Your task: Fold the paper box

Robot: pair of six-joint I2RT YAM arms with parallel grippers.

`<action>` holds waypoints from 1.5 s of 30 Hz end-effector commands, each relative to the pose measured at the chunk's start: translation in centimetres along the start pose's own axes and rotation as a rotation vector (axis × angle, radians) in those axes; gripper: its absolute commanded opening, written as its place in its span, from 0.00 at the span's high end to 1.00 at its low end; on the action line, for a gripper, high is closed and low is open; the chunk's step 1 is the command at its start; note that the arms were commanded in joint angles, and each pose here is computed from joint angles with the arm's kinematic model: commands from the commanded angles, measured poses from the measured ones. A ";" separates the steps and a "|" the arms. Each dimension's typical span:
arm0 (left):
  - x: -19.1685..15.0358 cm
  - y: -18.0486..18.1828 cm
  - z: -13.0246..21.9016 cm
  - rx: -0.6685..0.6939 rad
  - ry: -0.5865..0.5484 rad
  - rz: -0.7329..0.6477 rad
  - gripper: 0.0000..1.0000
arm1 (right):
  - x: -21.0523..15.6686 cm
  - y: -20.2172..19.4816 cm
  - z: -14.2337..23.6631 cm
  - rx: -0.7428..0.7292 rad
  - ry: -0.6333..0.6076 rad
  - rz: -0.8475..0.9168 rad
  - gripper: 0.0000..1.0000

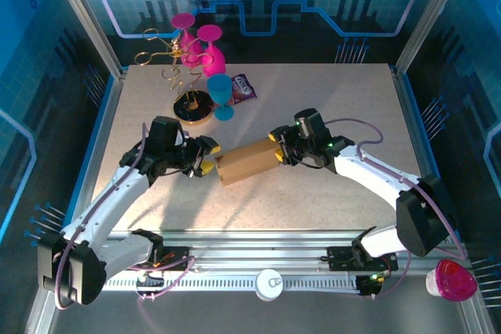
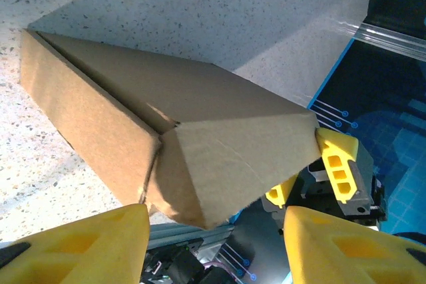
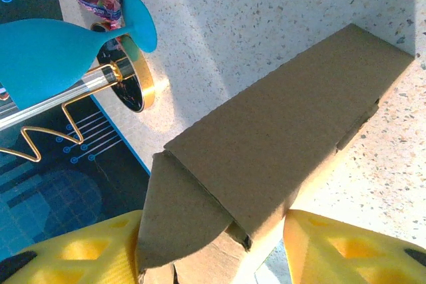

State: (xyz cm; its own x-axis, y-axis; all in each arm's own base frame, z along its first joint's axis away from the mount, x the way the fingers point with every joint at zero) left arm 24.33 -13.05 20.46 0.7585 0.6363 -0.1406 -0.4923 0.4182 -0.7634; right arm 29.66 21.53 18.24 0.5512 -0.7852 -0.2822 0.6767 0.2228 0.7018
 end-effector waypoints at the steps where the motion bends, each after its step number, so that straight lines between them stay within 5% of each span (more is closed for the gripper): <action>1: 0.3 0.7 -0.3 0.009 -0.014 0.014 0.44 | 0.5 -0.8 -0.4 -0.030 -0.002 -0.022 0.46; 22: -0.4 4.7 -1.2 0.036 -0.010 0.034 0.69 | 0.7 -1.7 -0.6 -0.046 -0.005 -0.023 0.61; 32: -0.7 6.9 -2.0 0.071 0.000 0.046 0.81 | 1.5 -5.1 -1.3 -0.125 -0.018 -0.030 0.65; 45: -0.8 7.6 -2.4 0.086 0.016 0.033 0.92 | 2.2 -6.9 -0.9 -0.180 -0.035 -0.006 0.91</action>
State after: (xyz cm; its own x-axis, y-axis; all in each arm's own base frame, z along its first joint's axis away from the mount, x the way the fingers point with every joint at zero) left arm 22.89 -12.76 17.24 0.7778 0.6211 -0.0964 -0.4196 0.3990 -0.8153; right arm 29.01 21.31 17.18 0.5986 -0.7534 -0.2720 0.6252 0.2272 0.7467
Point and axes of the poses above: each hand's point on the last joint's axis, 136 mm out from that joint toward the fingers, its own z axis back along the fingers, its own y axis along the line the jaws close on, x = y × z, the point moved 5 cm from there along z, back along the fingers, and after that the axes turned 6 degrees about -z, right-handed, at the moved point
